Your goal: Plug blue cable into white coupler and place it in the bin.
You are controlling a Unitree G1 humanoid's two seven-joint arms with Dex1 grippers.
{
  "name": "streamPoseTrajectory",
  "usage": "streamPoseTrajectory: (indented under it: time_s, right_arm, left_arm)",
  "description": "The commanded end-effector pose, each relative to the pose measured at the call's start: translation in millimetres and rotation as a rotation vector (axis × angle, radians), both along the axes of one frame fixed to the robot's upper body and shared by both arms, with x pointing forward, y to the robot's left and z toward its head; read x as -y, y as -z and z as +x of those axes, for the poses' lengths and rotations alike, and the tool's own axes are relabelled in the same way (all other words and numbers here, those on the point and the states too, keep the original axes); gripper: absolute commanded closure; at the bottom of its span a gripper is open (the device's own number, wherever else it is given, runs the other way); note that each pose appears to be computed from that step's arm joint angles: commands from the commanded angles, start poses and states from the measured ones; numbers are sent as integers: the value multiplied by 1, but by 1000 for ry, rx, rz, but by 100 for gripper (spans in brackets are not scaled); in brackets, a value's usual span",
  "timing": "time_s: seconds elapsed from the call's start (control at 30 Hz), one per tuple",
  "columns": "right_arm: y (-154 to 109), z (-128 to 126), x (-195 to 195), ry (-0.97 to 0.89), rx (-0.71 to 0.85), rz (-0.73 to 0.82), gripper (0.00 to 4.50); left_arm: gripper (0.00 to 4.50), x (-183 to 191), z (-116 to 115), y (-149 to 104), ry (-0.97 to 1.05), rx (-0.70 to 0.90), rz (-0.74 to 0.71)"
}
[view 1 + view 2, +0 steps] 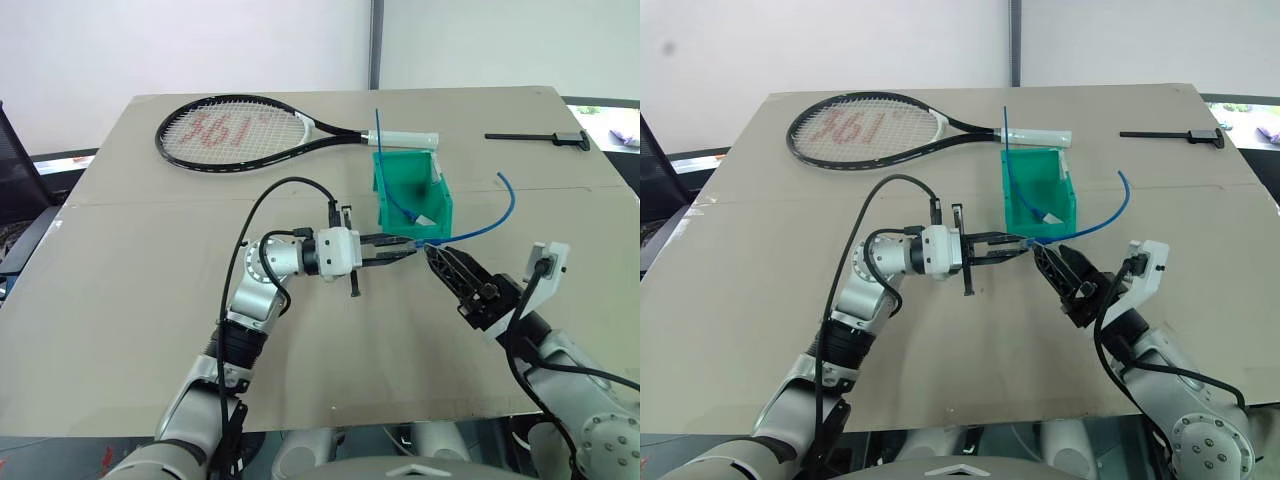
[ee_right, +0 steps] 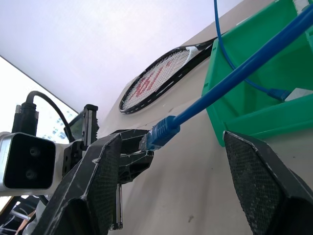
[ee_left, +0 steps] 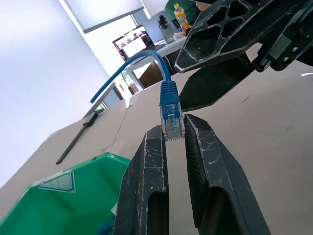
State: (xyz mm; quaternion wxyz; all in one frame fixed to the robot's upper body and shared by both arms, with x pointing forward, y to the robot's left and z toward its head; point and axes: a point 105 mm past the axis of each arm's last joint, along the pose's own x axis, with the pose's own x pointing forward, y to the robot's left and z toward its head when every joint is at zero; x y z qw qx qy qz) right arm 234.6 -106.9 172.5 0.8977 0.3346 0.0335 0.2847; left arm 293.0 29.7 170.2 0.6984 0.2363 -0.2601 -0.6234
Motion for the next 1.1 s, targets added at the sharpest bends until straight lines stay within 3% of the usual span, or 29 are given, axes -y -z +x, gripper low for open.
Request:
streamPoseTrajectory:
  time_s: [0.03, 0.3, 0.53, 0.77, 0.83, 0.87, 0.97, 1.1]
  right_arm:
    - [-12, 2, -4, -14, 37, 41, 128]
    - [-14, 5, -11, -40, 31, 43, 128]
    - [-14, 6, -11, -41, 30, 37, 447]
    - [-15, 6, -12, -52, 36, 27, 447]
    - [-16, 6, -12, -54, 42, 25, 450]
    - [-17, 6, -12, -55, 45, 25, 450]
    - [-18, 8, -11, -55, 52, 23, 450]
    - [-15, 12, -5, -62, 50, 1, 450]
  left_arm:
    - [450, -2, -3, -10, -9, 81, -27]
    - [450, -3, -5, -4, -12, 93, -28]
    - [450, -4, -6, -1, -8, 92, -24]
    - [450, -7, -2, 0, -12, 21, -37]
    - [351, -14, 2, -3, -33, -73, -67]
    - [338, -17, 4, -4, -41, -96, -71]
    - [204, -32, 12, -5, -98, -183, -99]
    - [48, -108, 40, 3, -374, -428, -122]
